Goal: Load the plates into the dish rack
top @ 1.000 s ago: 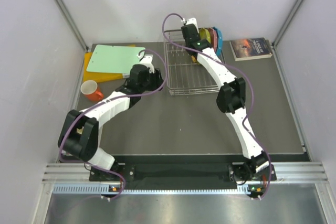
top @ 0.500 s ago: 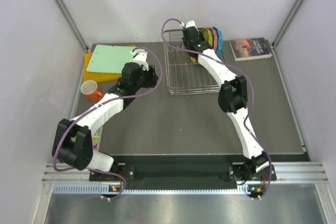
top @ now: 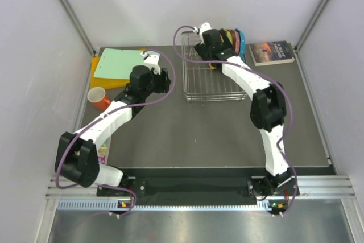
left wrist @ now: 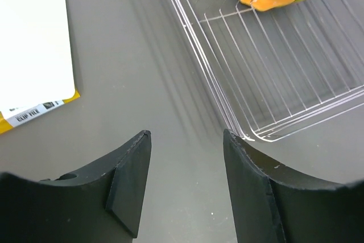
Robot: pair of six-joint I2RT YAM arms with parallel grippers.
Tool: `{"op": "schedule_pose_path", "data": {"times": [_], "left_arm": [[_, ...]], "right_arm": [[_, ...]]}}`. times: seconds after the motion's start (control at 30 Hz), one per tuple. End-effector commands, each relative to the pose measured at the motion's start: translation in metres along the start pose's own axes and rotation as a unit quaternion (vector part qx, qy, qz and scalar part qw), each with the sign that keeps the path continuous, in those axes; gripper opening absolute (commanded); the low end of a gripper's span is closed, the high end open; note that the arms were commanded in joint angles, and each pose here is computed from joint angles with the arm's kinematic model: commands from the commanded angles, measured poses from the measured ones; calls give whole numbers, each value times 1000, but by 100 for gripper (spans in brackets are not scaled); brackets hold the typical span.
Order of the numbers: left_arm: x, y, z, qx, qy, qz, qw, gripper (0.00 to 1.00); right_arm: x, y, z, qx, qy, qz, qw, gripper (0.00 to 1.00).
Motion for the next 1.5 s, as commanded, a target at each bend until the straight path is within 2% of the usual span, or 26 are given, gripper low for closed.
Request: {"op": "schedule_pose_path", "data": {"times": [0.0,0.3,0.37,0.4,0.43,0.5,0.57,0.6,0.67,0.7,0.77,0.9,1.0,1.2,1.47], "left_arm": [[-20,21,51,-66,-14,-30,997,59],[-34,36,82,-104,-51,-55,992,60],[-46,38,91,-116,-75,-85,987,61],[-52,39,99,-124,-82,-95,984,61],[-55,36,103,-126,-84,-100,983,62],[-58,34,123,-145,-115,-94,978,64],[-46,20,131,-153,-126,-56,979,70],[-46,18,142,-164,-131,-44,977,74],[-25,3,144,-167,-141,14,976,75],[-20,1,151,-180,-140,31,973,78],[-10,-5,155,-185,-142,63,971,81],[-22,-4,181,-207,-131,54,968,82],[-31,-3,189,-198,-132,41,970,82],[-30,2,212,-233,-163,59,957,84],[-30,-6,218,-246,-141,61,957,84]], "right_arm": [[-68,93,83,-147,-47,-44,987,100],[-93,170,81,-203,-77,4,976,100],[-105,182,70,-201,-99,18,974,100],[-109,186,67,-202,-135,32,970,100],[-133,188,58,-200,-163,22,966,100],[-142,186,47,-197,-202,54,958,100],[-173,178,27,-182,-239,13,954,100],[-190,176,15,-162,-259,-32,952,100],[-202,173,5,-140,-267,-78,950,100],[-209,174,-2,-128,-287,-102,944,100],[-211,177,-7,-124,-284,-114,944,100],[-222,182,-20,-112,-291,-155,937,100],[-234,191,-22,-113,-280,-177,937,100],[-264,212,-20,-146,-263,-230,926,100],[-252,204,-22,-149,-272,-207,928,100]]}}
Point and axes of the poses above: each gripper's point midway between its finger pads, its own y axis back along the fingers, its own x axis along the line the jaws close on, z = x × y, the point moved 1 cm from there along y, back along the fingers, and after that the axes turned 13 degrees about y, right-handed, at the moved point
